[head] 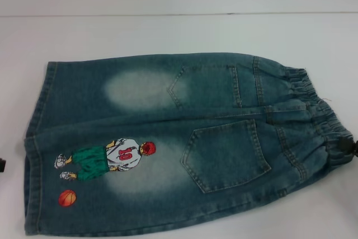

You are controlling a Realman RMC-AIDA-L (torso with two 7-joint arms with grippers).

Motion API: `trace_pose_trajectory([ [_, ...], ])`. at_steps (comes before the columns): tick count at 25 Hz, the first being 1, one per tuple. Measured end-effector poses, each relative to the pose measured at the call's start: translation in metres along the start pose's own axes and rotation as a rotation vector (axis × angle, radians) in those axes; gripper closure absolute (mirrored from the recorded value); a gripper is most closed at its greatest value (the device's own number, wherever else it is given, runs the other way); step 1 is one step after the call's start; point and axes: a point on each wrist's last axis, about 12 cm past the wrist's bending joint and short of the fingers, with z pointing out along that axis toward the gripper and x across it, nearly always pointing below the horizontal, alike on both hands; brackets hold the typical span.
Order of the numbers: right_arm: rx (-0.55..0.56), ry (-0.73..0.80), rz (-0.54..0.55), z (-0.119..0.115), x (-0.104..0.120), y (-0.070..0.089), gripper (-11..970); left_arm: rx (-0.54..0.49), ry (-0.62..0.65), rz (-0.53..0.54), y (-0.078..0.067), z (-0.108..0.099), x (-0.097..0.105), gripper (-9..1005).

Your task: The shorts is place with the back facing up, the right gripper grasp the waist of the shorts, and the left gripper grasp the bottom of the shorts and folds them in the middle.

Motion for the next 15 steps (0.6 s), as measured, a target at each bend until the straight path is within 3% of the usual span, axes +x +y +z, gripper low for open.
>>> trace_pose_trajectory([
  [12, -0.003, -0.004, -0.008, 0.006, -0.004, 0.001, 912, 0.044, 0.002, 0.008, -0.005, -0.012, 0.002, 895],
  [15, -0.005, -0.004, -0.009, 0.007, -0.006, 0.002, 912, 0.077, 0.023, 0.011, -0.010, -0.011, 0.000, 798],
])
